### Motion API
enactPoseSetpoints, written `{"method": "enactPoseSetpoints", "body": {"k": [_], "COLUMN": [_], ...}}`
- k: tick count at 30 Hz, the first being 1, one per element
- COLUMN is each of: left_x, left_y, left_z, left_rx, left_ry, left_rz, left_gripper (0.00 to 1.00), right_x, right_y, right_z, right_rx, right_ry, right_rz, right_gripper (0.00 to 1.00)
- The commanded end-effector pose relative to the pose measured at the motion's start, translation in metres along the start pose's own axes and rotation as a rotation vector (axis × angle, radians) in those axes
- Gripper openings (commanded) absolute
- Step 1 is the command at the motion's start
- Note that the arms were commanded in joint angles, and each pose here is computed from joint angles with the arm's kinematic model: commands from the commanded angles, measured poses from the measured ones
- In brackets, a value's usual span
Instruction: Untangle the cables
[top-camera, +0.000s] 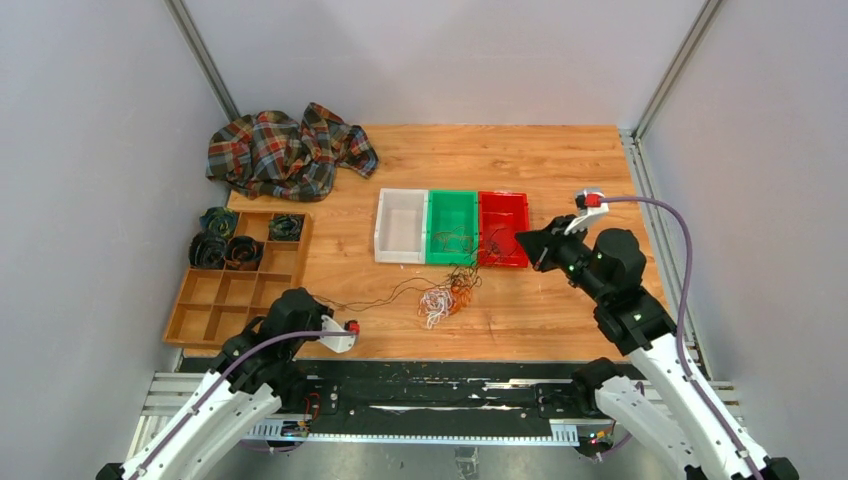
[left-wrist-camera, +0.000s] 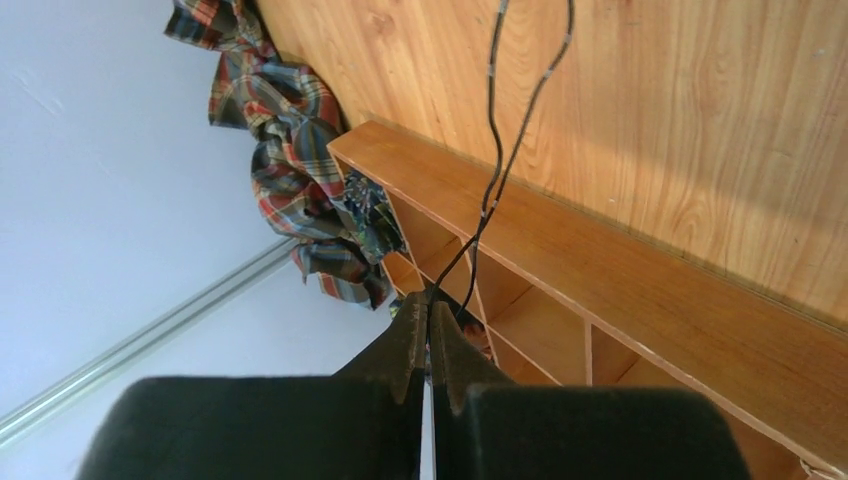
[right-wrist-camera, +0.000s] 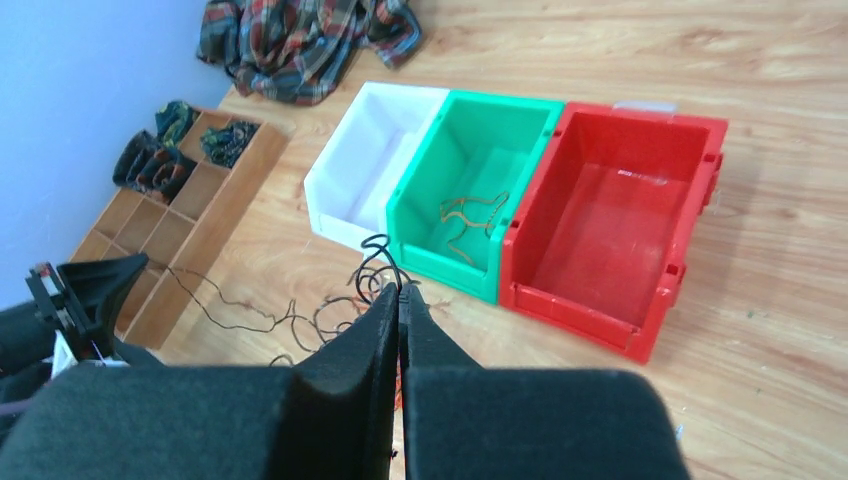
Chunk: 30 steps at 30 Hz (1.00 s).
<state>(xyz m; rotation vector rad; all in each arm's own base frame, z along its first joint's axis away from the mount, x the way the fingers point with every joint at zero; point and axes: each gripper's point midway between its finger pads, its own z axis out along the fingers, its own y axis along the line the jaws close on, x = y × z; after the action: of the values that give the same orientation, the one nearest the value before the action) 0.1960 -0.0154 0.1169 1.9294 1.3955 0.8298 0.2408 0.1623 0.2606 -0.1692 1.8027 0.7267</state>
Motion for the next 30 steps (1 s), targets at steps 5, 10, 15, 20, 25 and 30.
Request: {"method": "enactPoseSetpoints", "body": {"k": [5,10,15,20,25,30], "left_x": [-0.018,-0.048,-0.102,-0.143,-0.175,-0.181], "left_y": [0.021,0.052,0.12,0.19,0.206,0.195], "left_z": [-0.006,-0.027,-0.07,-0.103,-0.12,-0.116], "left_rx": [-0.005,0.129,0.138,0.15,0.266,0.284], "left_ry": [-0.106,-0.242,-0.564,-0.82,-0.988,-1.017], "left_rz": [-0.176,-0.379,-0.594,-0.819,-0.832,-0.775], "left_gripper": [0.7,0.99,0.98,0.99,0.92,0.84], "right_x": [-0.025,-0.04,-0.044,-0.028,-0.019,-0.011], "right_y": [0.043,0.065,0.106,0.156,0.192,0.215], "right_z": [0.001,0.004,0.01,0.019,0.027,0.03], "right_rx": [-0.248,-0.357,-0.512,-0.639,-0.731,-0.798], "right_ry": [-0.018,-0.041,-0.01,0.06,0.095,0.121], "right_rz": [0.111,0.157,0.157,0.092,0.093,0.091], "right_gripper": [0.01,0.01,0.01,0.01,0.01,0.01]}}
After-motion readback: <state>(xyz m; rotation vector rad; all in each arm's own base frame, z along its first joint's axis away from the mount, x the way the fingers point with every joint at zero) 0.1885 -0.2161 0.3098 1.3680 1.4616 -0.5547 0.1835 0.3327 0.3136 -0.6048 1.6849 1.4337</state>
